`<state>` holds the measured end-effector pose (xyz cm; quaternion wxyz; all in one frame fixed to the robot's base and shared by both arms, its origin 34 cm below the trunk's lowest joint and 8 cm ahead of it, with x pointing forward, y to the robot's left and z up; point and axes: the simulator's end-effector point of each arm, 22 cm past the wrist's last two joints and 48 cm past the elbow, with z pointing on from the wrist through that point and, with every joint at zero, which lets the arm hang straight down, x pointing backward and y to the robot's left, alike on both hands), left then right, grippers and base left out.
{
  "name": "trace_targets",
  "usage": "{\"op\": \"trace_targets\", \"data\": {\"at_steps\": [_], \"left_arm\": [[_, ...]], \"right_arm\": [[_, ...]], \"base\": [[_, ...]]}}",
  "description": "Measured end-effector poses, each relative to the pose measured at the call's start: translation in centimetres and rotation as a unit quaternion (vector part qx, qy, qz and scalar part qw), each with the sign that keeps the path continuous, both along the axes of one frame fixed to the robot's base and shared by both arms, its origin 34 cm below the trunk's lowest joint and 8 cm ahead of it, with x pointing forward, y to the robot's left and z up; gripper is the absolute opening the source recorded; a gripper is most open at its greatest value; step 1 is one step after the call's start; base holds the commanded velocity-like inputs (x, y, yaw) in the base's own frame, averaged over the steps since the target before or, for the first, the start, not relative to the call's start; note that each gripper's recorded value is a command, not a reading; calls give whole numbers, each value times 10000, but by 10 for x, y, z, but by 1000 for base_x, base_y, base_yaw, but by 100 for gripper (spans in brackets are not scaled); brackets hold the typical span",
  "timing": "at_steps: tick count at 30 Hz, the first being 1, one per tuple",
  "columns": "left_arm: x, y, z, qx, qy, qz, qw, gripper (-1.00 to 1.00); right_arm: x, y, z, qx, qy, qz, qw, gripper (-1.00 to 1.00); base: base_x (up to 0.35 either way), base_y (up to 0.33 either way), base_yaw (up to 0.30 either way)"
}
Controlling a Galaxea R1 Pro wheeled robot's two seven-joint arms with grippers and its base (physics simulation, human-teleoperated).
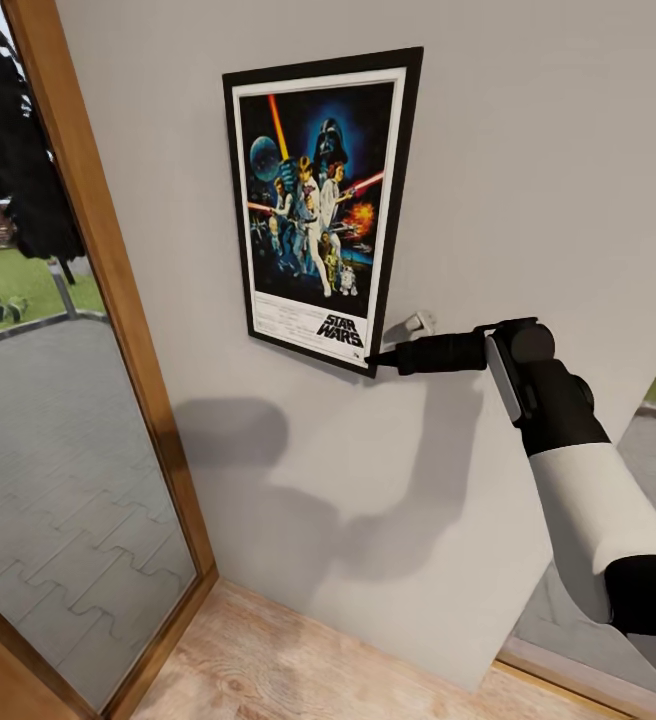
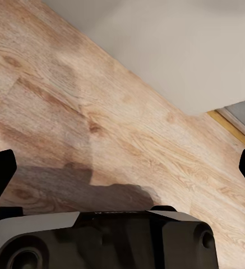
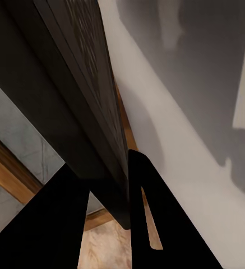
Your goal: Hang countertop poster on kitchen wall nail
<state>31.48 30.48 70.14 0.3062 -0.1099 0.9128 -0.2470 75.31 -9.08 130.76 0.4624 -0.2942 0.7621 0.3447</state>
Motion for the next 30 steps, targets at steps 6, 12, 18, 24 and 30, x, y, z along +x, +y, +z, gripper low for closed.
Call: {"op": "trace_targets", "data": {"at_steps": [6, 12, 18, 24, 30], "left_arm": [[0, 1, 0, 7, -1, 0, 10000, 100], [0, 1, 0, 5, 1, 0, 10000, 100], [0, 1, 0, 6, 0, 0, 10000, 100], [0, 1, 0, 5, 4, 0, 10000, 100], [0, 1, 0, 10, 3, 0, 10000, 100]], "right_arm": [[0, 0, 0, 6, -4, -2, 10000, -100], [0, 0, 0, 12, 1, -3, 10000, -100], [1, -1, -1, 11, 21, -17, 10000, -100], [2, -2, -5, 11, 81, -28, 10000, -100], [2, -2, -6, 11, 97, -27, 9999, -100]], "base": [[0, 0, 0], [0, 0, 0], [0, 0, 0], [0, 0, 0], [0, 0, 0]]}}
